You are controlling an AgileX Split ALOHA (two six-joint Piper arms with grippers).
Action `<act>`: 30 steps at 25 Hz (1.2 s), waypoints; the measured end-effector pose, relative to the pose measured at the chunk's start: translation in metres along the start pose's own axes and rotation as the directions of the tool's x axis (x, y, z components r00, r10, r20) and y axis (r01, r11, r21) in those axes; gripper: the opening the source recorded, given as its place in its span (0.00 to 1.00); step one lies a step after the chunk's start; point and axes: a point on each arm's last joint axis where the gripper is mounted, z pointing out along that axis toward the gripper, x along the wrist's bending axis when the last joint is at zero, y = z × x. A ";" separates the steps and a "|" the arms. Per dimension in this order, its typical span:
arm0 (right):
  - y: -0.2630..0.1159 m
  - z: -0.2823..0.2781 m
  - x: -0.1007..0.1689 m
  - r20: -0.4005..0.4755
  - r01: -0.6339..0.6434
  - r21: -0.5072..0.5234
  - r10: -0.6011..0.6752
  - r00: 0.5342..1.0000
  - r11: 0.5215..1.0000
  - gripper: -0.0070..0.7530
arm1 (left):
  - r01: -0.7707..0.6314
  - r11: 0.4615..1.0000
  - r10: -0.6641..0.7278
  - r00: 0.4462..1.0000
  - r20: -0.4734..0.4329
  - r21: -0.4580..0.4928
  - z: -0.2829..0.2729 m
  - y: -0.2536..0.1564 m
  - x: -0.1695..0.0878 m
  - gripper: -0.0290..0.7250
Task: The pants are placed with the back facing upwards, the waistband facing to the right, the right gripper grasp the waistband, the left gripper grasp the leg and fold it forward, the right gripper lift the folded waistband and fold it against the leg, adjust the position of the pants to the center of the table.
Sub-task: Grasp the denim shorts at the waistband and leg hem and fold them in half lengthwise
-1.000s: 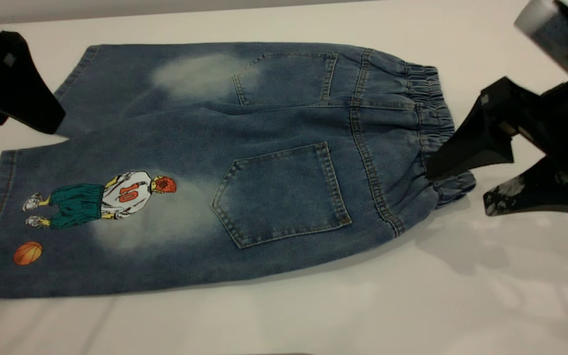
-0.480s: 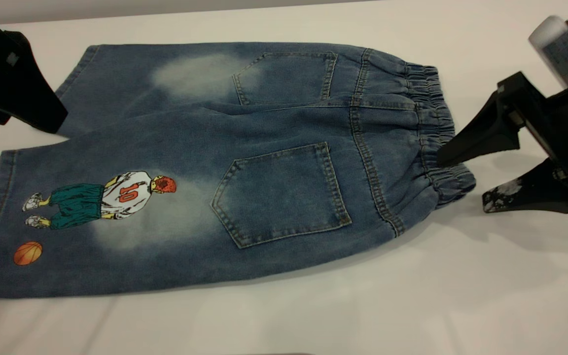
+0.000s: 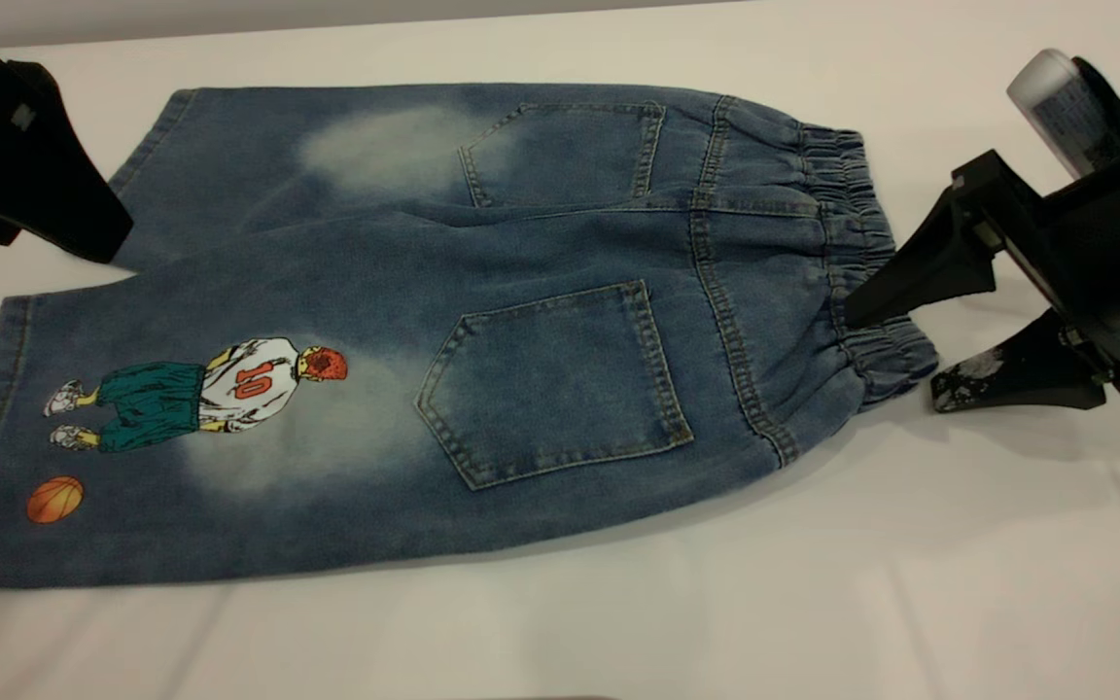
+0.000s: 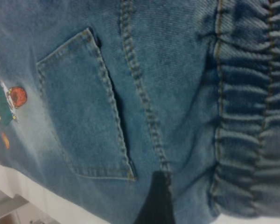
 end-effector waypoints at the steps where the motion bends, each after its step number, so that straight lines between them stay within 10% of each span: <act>1: 0.000 0.001 -0.001 -0.003 -0.004 0.006 0.004 1.000 1.000 0.78 | 0.000 1.000 0.000 1.000 0.000 0.000 0.000 0.000 0.000 0.74; 19: 0.006 0.014 -0.004 -0.080 -0.014 0.023 0.016 0.997 1.000 0.73 | -0.008 1.000 0.008 1.000 0.003 0.006 0.000 -0.001 0.000 0.74; 30: 0.008 0.015 -0.009 -0.041 -0.008 -0.001 0.008 0.999 1.000 0.08 | -0.065 0.980 0.081 0.994 -0.078 0.187 0.015 -0.015 0.012 0.71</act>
